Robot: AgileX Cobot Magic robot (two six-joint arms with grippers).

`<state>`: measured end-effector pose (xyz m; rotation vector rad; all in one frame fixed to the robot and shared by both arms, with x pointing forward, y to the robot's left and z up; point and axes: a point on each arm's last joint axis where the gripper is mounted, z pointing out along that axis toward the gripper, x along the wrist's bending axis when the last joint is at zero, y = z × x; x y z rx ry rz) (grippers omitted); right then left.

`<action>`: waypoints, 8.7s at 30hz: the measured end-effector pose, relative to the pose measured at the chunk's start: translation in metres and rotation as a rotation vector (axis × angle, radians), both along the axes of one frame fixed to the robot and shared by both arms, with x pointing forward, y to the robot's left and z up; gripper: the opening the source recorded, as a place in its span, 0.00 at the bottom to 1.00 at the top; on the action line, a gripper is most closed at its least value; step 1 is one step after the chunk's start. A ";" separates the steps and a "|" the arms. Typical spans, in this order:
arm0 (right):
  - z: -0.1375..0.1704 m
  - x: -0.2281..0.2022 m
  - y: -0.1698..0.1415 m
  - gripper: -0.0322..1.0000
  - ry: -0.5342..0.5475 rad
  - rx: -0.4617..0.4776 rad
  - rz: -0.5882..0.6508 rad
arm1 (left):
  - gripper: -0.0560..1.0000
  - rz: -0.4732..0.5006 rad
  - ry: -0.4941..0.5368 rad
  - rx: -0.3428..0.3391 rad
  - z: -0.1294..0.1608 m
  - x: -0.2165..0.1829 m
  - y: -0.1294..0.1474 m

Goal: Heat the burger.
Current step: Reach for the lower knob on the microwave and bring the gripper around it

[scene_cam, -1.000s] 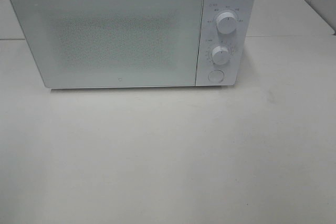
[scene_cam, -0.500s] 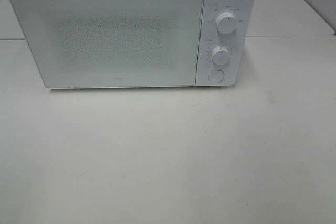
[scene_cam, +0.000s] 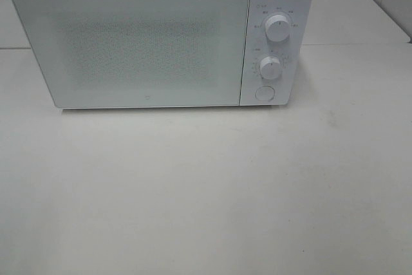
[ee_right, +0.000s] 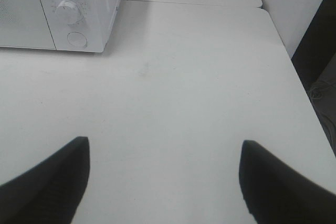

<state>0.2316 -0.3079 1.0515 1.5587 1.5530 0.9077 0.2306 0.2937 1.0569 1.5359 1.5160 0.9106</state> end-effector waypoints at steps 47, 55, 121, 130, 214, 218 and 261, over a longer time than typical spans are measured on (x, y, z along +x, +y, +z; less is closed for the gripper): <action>0.039 0.108 0.014 0.77 -0.157 -0.011 0.074 | 0.99 0.000 0.000 0.000 0.000 0.000 0.000; 0.033 0.140 0.019 0.77 -0.142 -0.010 0.088 | 0.99 0.000 0.000 0.000 0.000 0.000 0.000; -0.129 0.240 0.146 0.77 -0.253 -0.045 0.116 | 0.99 0.000 0.000 0.000 0.000 0.000 0.000; -0.133 0.255 0.155 0.77 -0.276 -0.041 0.067 | 0.99 0.000 0.000 0.000 0.000 0.000 0.000; -0.173 0.333 0.167 0.45 -0.265 0.059 -0.036 | 0.99 0.000 0.000 0.000 0.000 0.000 0.000; -0.173 0.333 0.168 0.45 -0.272 0.180 -0.069 | 0.99 0.000 0.000 0.000 0.000 0.000 0.000; -0.175 0.330 0.167 0.46 -0.179 1.783 -0.592 | 0.99 0.000 0.000 0.000 0.000 0.000 0.000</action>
